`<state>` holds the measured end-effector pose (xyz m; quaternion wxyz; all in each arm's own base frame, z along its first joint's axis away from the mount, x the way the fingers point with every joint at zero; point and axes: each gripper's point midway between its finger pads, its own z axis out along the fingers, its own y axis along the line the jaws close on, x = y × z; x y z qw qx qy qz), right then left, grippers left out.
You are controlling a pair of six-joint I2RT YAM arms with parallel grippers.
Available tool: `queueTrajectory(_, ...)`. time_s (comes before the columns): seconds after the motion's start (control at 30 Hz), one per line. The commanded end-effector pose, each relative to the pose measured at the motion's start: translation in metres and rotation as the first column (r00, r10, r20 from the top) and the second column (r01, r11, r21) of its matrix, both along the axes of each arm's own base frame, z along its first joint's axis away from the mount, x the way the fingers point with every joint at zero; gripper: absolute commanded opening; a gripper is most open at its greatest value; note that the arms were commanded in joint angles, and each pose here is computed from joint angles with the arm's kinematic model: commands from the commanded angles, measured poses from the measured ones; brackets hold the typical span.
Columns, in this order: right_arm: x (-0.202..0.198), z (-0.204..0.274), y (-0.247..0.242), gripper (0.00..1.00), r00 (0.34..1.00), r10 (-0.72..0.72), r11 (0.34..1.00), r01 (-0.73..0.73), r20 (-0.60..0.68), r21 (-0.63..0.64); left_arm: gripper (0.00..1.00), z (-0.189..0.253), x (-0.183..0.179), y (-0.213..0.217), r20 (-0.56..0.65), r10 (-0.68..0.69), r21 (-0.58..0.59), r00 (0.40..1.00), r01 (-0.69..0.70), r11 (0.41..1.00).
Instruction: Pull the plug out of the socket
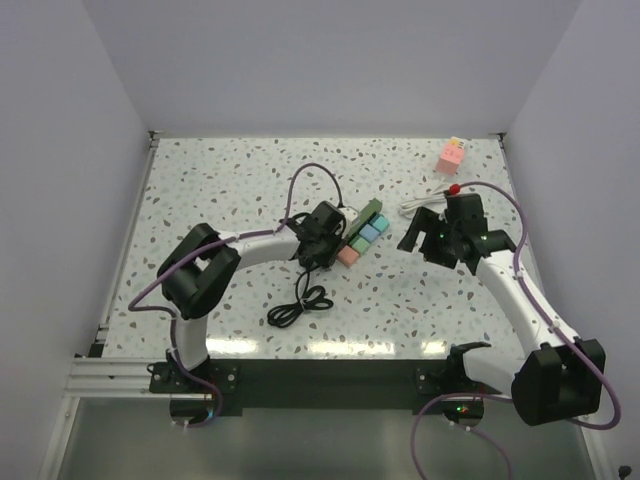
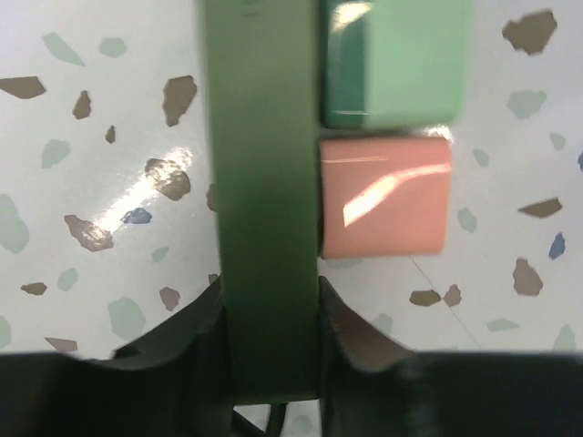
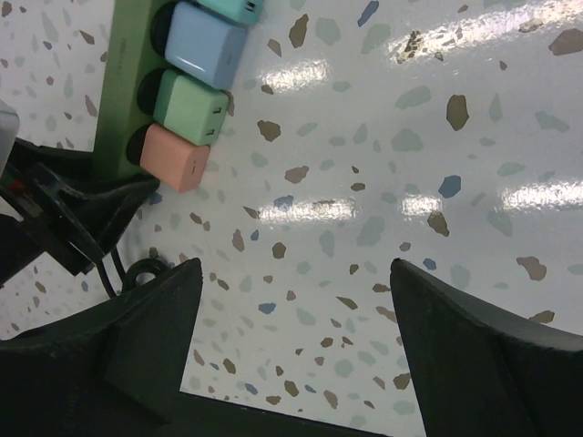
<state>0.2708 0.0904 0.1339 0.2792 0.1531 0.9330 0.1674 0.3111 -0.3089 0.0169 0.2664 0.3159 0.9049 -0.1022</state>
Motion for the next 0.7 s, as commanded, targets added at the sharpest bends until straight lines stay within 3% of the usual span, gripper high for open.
queueTrajectory(0.0, 0.01, 0.006, 0.016, 0.85, 0.998, 0.03, 0.996, -0.034, 0.051, 0.083, 0.16, -0.014, -0.011, 0.001, -0.063, -0.006, -0.042, 0.998, 0.003, 0.999)
queueTrajectory(0.07, 0.014, 0.004, 0.023, 0.82, 0.998, 0.031, 0.991, -0.039, 0.06, 0.128, 0.01, -0.009, -0.02, 0.0, -0.092, -0.002, -0.088, 0.996, -0.007, 0.996)
queueTrajectory(0.23, 0.029, 0.005, 0.048, 0.75, 0.993, 0.04, 0.959, -0.069, 0.109, 0.274, 0.0, 0.022, -0.054, -0.018, -0.163, -0.059, -0.322, 0.985, 0.003, 0.947)
queueTrajectory(0.4, 0.037, -0.011, 0.062, 0.74, 0.996, 0.013, 0.923, -0.047, 0.09, 0.381, 0.0, 0.041, -0.088, -0.024, -0.239, -0.091, -0.492, 0.967, -0.04, 0.869)
queueTrajectory(0.67, 0.051, -0.044, 0.066, 0.73, 1.0, -0.001, 0.92, -0.004, 0.012, 0.391, 0.0, 0.058, -0.104, -0.011, -0.23, -0.054, -0.54, 0.972, -0.081, 0.838)
